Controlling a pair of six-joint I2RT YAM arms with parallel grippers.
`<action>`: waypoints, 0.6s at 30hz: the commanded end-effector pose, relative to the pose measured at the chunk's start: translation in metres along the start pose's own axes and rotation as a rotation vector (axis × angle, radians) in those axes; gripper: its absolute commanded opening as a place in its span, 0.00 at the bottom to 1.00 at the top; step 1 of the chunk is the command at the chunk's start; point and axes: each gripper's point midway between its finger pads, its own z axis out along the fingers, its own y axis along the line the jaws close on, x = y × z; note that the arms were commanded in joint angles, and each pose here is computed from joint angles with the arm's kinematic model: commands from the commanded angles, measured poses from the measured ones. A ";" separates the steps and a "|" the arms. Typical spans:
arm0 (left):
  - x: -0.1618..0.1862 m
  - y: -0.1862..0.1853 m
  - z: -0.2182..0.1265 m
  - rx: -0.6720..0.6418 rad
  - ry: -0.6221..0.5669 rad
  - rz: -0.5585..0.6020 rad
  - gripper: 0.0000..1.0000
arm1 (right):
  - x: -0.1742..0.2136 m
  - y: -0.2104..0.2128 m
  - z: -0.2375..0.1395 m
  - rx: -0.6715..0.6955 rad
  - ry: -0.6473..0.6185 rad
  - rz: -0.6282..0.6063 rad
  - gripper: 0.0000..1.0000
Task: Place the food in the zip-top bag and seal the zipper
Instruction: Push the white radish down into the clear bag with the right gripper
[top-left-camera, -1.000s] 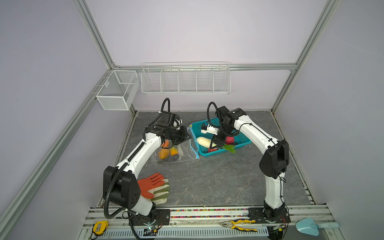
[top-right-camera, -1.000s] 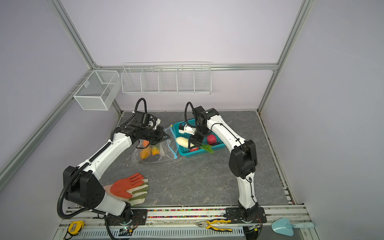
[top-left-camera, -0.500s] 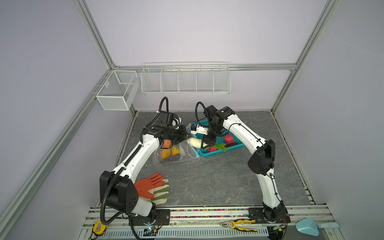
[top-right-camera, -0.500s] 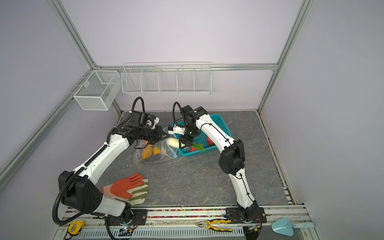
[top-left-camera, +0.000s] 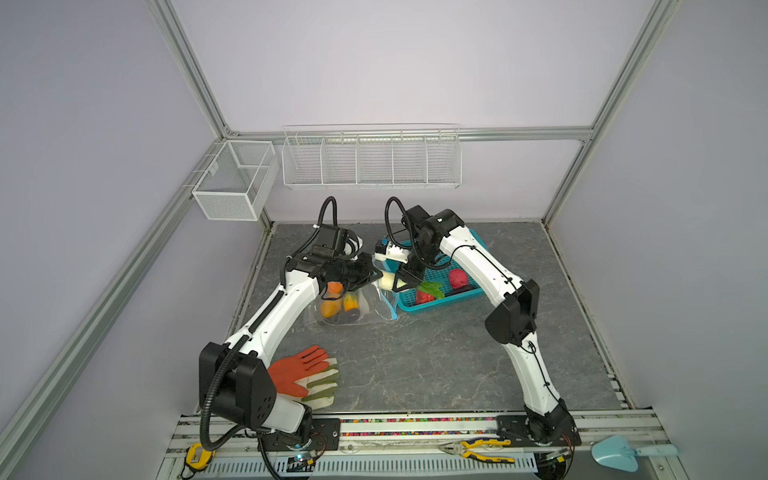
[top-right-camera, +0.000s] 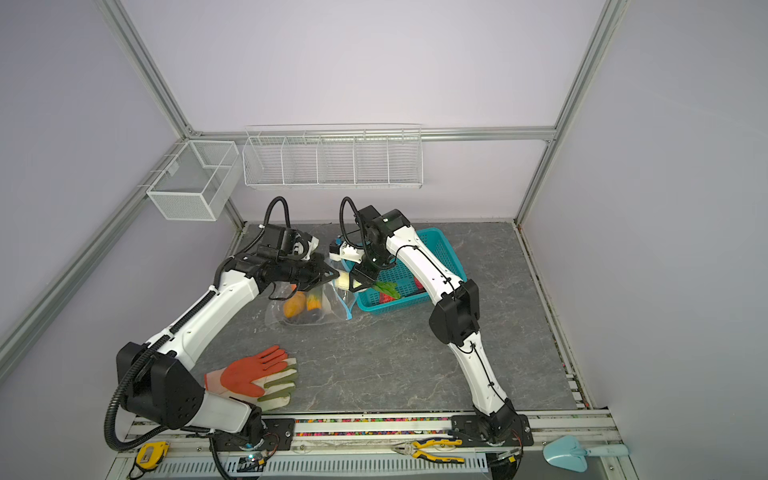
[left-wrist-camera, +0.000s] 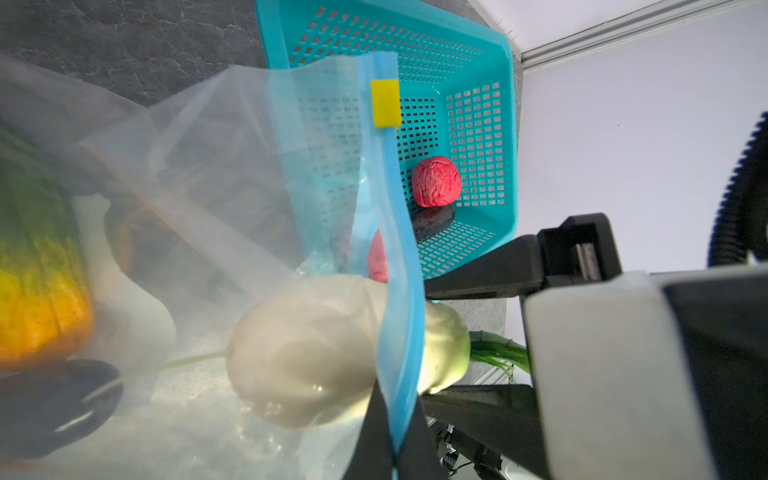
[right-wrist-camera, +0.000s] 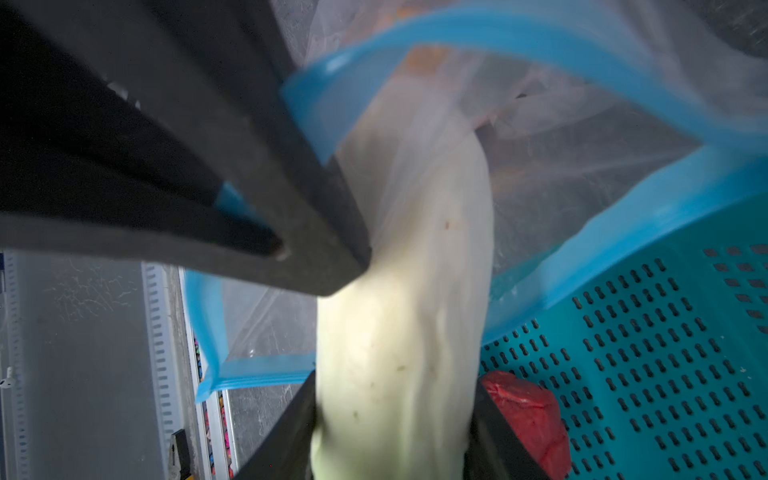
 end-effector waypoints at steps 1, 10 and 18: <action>0.007 -0.006 0.002 0.016 0.015 0.003 0.00 | -0.017 0.012 0.005 -0.070 -0.062 0.007 0.46; 0.008 -0.009 0.001 0.019 0.013 0.008 0.00 | -0.023 0.004 0.028 -0.093 -0.070 0.036 0.50; 0.011 -0.005 0.003 0.006 0.019 0.002 0.00 | -0.042 -0.018 0.033 -0.056 -0.154 0.080 0.72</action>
